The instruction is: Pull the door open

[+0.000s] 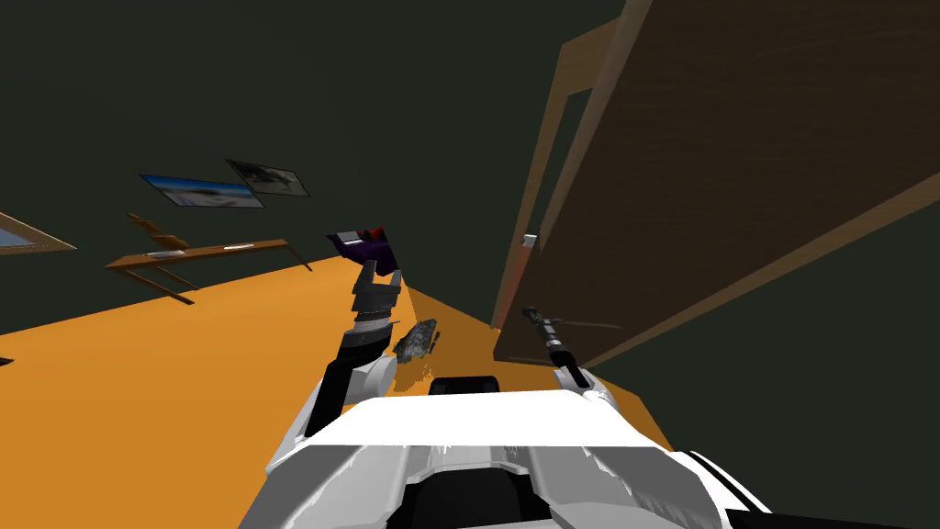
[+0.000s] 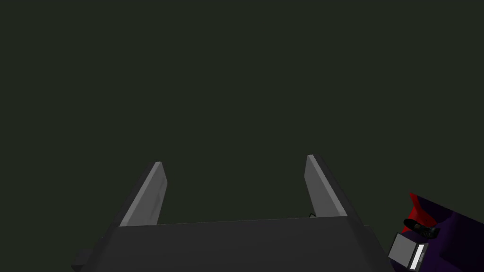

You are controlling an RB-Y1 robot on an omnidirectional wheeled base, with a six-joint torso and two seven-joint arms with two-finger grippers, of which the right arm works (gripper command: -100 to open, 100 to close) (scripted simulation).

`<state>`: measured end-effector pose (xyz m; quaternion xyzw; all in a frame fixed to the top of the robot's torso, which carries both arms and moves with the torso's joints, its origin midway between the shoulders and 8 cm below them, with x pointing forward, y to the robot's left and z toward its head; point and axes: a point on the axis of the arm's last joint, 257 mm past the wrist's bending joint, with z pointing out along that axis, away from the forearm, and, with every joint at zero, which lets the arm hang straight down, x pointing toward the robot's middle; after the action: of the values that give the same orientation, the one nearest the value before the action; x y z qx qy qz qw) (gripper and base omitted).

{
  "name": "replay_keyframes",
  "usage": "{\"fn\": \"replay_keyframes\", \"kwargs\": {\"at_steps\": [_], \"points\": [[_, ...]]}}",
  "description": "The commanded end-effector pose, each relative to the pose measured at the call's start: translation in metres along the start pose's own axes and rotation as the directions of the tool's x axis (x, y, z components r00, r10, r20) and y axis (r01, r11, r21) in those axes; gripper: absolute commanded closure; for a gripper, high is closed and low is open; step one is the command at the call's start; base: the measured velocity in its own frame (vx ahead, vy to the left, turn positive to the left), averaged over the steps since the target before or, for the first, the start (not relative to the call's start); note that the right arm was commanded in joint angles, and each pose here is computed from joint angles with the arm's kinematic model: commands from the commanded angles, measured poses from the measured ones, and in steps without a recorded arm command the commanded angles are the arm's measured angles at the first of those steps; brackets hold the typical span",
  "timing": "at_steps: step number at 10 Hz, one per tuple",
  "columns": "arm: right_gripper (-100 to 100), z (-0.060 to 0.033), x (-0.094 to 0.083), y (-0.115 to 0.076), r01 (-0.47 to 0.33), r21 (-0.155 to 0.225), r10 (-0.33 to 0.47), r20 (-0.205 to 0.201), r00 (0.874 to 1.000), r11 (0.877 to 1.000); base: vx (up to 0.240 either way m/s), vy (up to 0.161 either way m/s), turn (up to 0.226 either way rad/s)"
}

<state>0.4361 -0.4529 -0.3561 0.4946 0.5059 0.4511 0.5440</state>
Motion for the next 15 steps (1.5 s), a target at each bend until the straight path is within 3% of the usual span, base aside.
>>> {"fn": "replay_keyframes", "kwargs": {"at_steps": [1,3,4,5,9,13,14,15], "points": [[100,-0.0073,0.0,0.001,-0.002,-0.004,0.001,-0.025,1.0,1.0,-0.234,-0.084,0.146],[100,-0.0144,-0.001,0.001,-0.002,-0.006,0.002,-0.048,0.999,1.0,-0.211,-0.053,0.116],[100,-0.0124,0.0,-0.001,-0.003,-0.001,0.003,-0.04,0.999,1.0,-0.099,-0.019,0.015],[100,-0.0226,-0.001,-0.002,-0.003,-0.002,0.003,-0.061,0.998,1.0,-0.152,-0.037,0.155],[100,-0.0441,-0.004,0.0,-0.001,-0.012,0.0,-0.11,0.994,1.0,-0.227,-0.08,0.147],[100,-0.0621,-0.006,0.001,-0.004,-0.017,0.001,-0.153,0.988,1.0,-0.175,-0.072,0.108],[100,-0.0603,-0.005,-0.001,-0.004,-0.012,0.002,-0.146,0.989,1.0,-0.07,-0.03,0.022],[100,-0.0675,-0.006,-0.003,-0.006,-0.011,0.004,-0.156,0.988,1.0,-0.134,-0.032,0.183]]}}
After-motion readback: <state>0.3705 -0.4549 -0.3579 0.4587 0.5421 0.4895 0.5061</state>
